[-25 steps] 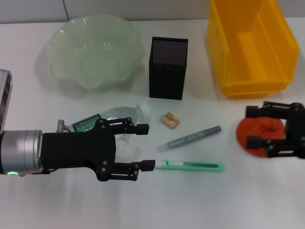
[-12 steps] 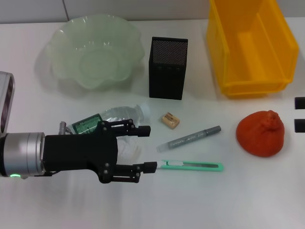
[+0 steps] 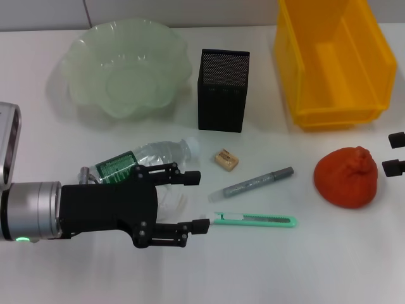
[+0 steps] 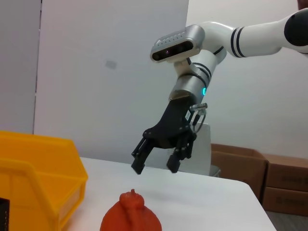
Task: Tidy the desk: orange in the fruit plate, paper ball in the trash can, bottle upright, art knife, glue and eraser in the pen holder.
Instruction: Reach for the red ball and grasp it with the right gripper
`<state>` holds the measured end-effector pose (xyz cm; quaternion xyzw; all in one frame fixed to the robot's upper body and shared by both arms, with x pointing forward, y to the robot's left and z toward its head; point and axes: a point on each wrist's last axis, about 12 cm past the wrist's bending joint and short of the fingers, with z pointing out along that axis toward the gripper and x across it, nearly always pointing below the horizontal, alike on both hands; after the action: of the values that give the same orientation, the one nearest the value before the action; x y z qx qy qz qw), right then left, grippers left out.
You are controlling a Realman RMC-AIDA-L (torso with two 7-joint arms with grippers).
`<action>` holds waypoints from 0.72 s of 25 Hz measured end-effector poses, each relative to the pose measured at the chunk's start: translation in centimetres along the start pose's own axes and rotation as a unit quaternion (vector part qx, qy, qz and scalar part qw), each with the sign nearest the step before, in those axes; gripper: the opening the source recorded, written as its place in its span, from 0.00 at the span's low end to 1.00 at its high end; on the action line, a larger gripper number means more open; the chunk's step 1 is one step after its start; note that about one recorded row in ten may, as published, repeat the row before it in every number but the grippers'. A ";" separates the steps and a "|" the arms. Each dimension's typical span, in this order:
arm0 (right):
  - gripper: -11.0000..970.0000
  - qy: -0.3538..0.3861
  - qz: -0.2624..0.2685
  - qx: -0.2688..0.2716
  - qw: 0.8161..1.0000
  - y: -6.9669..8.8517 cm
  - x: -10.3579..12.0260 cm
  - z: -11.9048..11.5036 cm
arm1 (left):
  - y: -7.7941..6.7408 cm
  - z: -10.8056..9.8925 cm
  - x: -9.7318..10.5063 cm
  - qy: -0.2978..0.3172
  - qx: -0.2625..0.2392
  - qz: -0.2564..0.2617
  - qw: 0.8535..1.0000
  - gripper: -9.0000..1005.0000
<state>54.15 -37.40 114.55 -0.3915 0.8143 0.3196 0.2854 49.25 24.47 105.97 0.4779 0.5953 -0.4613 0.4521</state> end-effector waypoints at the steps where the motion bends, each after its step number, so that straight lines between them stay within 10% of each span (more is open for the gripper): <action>1: 0.83 0.000 0.000 0.000 1.000 0.0 0.0 0.0 | 0.0 0.0 0.0 0.000 0.000 0.000 1.000 0.78; 18: 0.83 0.051 -0.069 0.025 0.996 -0.4 -1.2 3.6 | -0.1 0.0 0.0 -0.003 0.003 -0.021 1.000 0.78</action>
<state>55.92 -34.32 113.00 -0.4553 0.8066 0.2585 0.2743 49.14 24.48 106.02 0.4652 0.6022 -0.4745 0.4425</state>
